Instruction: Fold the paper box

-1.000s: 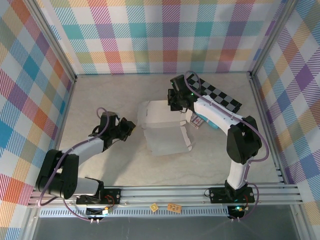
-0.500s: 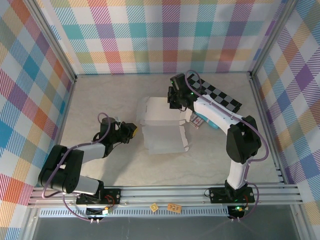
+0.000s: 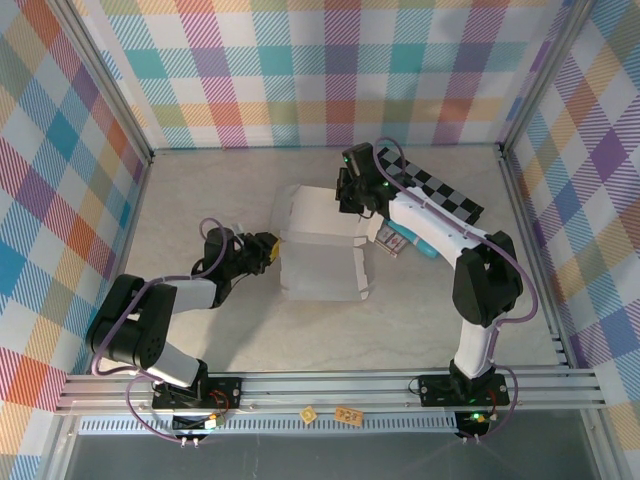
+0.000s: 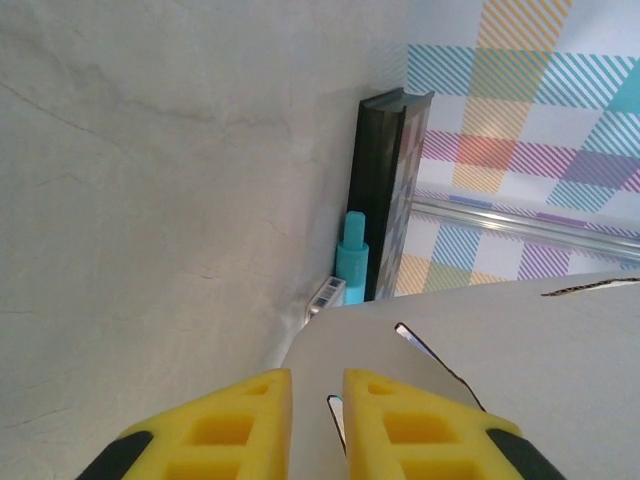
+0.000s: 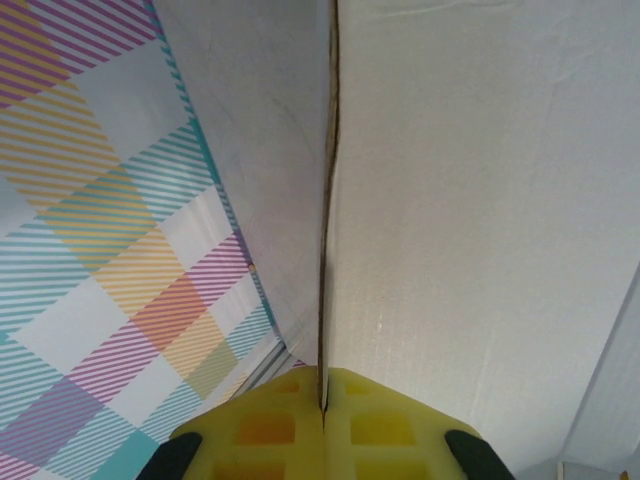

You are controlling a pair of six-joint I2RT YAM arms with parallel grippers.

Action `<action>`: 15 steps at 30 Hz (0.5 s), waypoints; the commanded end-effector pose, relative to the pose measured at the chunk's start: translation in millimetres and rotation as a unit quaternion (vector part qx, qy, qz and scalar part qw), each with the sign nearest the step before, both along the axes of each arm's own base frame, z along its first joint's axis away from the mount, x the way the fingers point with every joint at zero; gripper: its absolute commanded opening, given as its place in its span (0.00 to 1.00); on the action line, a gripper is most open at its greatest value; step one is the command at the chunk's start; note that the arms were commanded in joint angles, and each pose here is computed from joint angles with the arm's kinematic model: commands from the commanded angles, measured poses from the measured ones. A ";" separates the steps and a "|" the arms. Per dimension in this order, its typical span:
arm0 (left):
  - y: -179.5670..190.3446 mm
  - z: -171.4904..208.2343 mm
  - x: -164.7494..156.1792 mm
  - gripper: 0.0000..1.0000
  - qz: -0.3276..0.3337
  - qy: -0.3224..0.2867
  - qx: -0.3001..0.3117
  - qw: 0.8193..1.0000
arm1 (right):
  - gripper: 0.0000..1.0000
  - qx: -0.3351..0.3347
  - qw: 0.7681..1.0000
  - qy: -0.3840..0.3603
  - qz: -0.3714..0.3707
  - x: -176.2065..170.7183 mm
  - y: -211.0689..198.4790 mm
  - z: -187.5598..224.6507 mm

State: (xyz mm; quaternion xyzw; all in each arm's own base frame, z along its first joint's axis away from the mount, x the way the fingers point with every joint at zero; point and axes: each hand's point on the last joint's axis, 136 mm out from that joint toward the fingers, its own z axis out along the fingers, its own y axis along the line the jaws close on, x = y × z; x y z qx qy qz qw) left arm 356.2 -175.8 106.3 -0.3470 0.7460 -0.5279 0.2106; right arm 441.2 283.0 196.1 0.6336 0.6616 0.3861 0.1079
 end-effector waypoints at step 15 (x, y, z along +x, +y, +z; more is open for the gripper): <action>-4.1 15.3 -18.0 0.34 -0.028 -0.021 0.134 0.990 | 0.00 0.013 1.000 -0.010 0.002 1.7 0.1 5.8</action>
